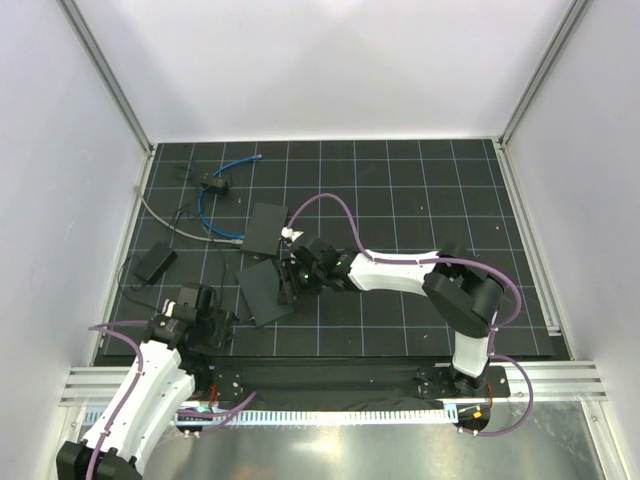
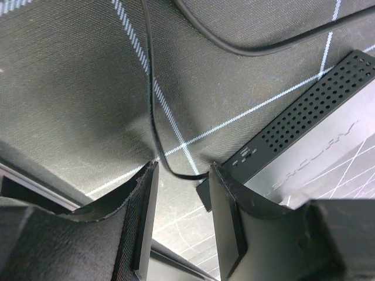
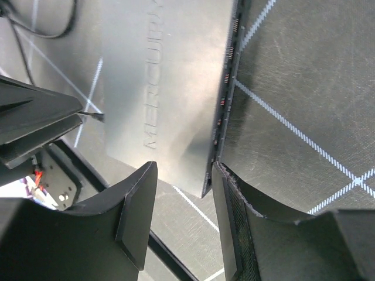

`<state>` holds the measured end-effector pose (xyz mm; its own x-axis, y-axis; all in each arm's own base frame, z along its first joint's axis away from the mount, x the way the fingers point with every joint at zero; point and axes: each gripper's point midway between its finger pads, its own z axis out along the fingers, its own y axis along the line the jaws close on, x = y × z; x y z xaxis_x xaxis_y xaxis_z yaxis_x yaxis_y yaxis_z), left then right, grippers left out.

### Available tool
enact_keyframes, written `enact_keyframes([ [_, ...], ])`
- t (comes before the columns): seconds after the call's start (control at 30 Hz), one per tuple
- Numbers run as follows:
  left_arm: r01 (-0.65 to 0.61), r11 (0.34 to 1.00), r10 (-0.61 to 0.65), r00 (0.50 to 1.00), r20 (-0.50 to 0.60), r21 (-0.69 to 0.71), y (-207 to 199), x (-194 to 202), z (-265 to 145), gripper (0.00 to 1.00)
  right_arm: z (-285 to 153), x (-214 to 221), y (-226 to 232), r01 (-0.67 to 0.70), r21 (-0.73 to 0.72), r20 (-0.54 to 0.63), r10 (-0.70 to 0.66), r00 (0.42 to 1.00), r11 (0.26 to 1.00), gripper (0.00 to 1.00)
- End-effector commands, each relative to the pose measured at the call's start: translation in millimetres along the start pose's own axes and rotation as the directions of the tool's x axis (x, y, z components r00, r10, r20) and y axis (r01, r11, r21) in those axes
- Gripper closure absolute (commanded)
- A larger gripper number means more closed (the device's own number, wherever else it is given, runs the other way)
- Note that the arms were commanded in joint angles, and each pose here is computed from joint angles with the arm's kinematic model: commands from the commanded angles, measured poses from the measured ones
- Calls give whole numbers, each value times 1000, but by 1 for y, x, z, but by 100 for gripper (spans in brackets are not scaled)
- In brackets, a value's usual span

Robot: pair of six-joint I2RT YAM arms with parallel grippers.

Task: Pull the plug from the switch port

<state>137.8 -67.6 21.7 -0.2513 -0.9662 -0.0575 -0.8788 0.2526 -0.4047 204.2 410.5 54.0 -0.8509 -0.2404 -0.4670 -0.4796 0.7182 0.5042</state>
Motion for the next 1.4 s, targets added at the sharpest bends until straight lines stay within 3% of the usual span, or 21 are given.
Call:
enact_keyframes([
  [0.0,44,997,-44,999,7,66,-23,-2,-2,56,5,-3,-2,24,31,14,-24,1000,999,50],
  [0.23,160,983,-160,987,-8,84,-35,-2,-2,58,19,4,0,8,44,6,-8,1000,999,50],
  [0.5,214,975,-217,976,-32,-62,-28,6,5,62,23,10,23,-37,-31,28,38,999,999,51],
  [0.7,265,964,-266,964,-21,-26,-35,2,0,63,28,16,32,-33,-33,25,34,999,999,52],
  [0.83,276,961,-276,961,-9,-20,-32,0,3,74,22,10,24,0,16,47,-1,999,1000,52],
  [1.07,280,959,-281,960,0,-51,-19,1,13,84,-9,-27,21,145,152,100,-161,982,978,48],
  [1.13,282,958,-282,959,3,-50,-18,0,15,83,-15,-36,29,180,145,107,-196,975,973,48],
  [1.23,283,958,-282,959,18,-56,-16,-2,16,70,-14,-43,41,206,115,101,-218,971,972,48],
  [1.37,284,957,-283,959,24,-54,-17,-3,16,69,-4,-42,57,212,42,70,-214,974,976,48],
])
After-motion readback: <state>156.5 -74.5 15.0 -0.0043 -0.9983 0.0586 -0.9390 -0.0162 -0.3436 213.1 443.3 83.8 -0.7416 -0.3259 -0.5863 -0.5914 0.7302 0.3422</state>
